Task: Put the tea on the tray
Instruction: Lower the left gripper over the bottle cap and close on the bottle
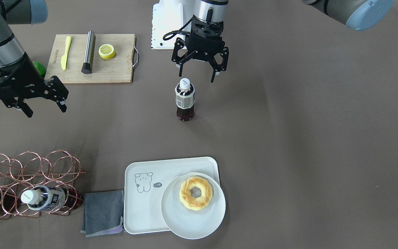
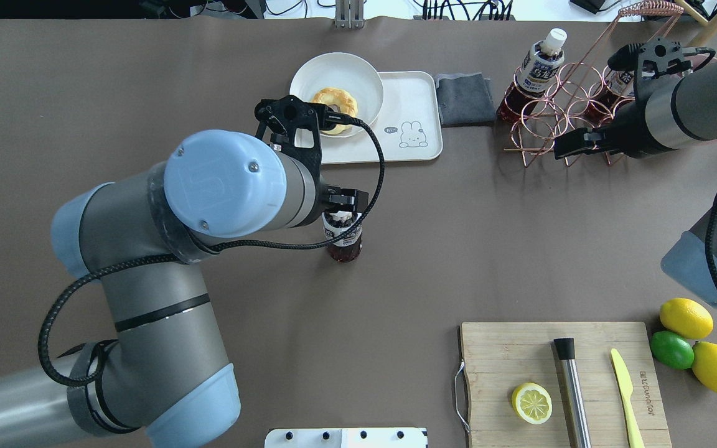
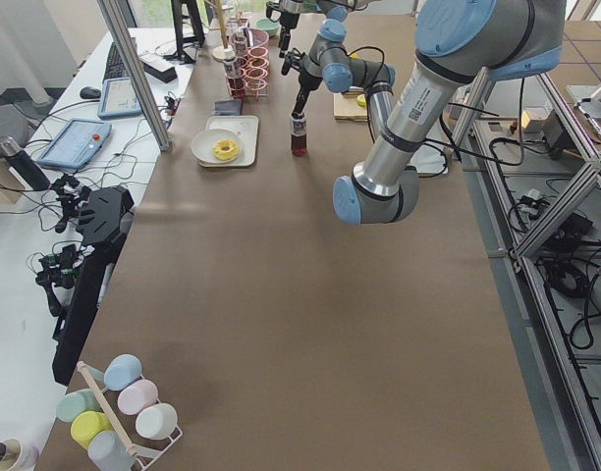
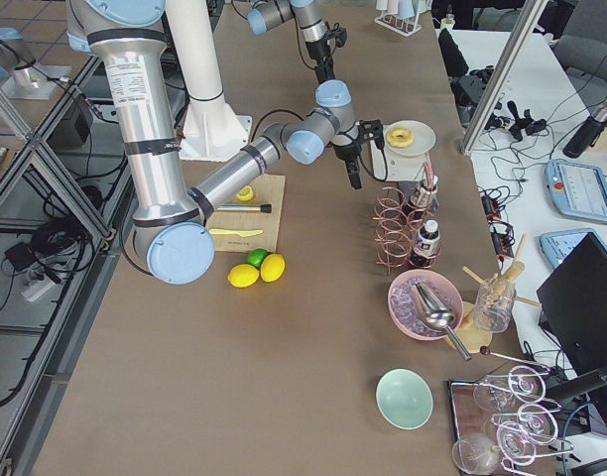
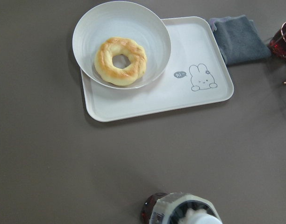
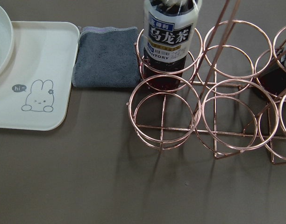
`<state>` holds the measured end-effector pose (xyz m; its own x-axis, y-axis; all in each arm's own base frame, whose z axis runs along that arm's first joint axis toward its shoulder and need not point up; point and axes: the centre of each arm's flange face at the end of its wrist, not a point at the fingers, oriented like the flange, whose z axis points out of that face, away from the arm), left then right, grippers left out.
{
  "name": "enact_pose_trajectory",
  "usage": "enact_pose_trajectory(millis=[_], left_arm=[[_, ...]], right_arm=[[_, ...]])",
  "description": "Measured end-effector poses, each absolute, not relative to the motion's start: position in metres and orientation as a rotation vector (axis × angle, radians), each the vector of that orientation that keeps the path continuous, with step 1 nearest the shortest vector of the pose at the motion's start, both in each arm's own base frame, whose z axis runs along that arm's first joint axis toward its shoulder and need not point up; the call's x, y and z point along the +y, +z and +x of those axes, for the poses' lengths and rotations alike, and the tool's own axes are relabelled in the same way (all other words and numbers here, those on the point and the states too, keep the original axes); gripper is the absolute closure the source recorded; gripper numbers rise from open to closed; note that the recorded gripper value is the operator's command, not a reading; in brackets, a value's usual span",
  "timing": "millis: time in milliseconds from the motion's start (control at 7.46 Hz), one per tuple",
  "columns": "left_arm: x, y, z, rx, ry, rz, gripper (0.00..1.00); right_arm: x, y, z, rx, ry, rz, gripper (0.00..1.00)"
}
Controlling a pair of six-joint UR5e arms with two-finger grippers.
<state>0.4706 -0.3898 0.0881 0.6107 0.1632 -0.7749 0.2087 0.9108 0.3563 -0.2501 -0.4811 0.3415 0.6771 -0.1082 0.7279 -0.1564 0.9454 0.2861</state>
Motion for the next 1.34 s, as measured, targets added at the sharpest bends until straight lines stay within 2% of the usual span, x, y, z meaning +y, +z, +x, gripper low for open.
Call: enact_pose_trajectory(millis=[402,804,1340], left_arm=[[-0.372,0.083,0.498,0.898,-0.116,0.484,0.05],[-0.354,0.085,0.523,0.856,-0.199,0.572,0.13],[-0.35,0.088,0.529,0.852,-0.224,0.579,0.16]], right_arm=[[-0.481,0.348,-0.238,-0.828,0.025,0.346,0.0],[-0.481,0.346,-0.236,-0.832,0.025,0.351,0.0],[-0.48,0.344,-0.236,-0.834,0.026,0.353,0.0]])
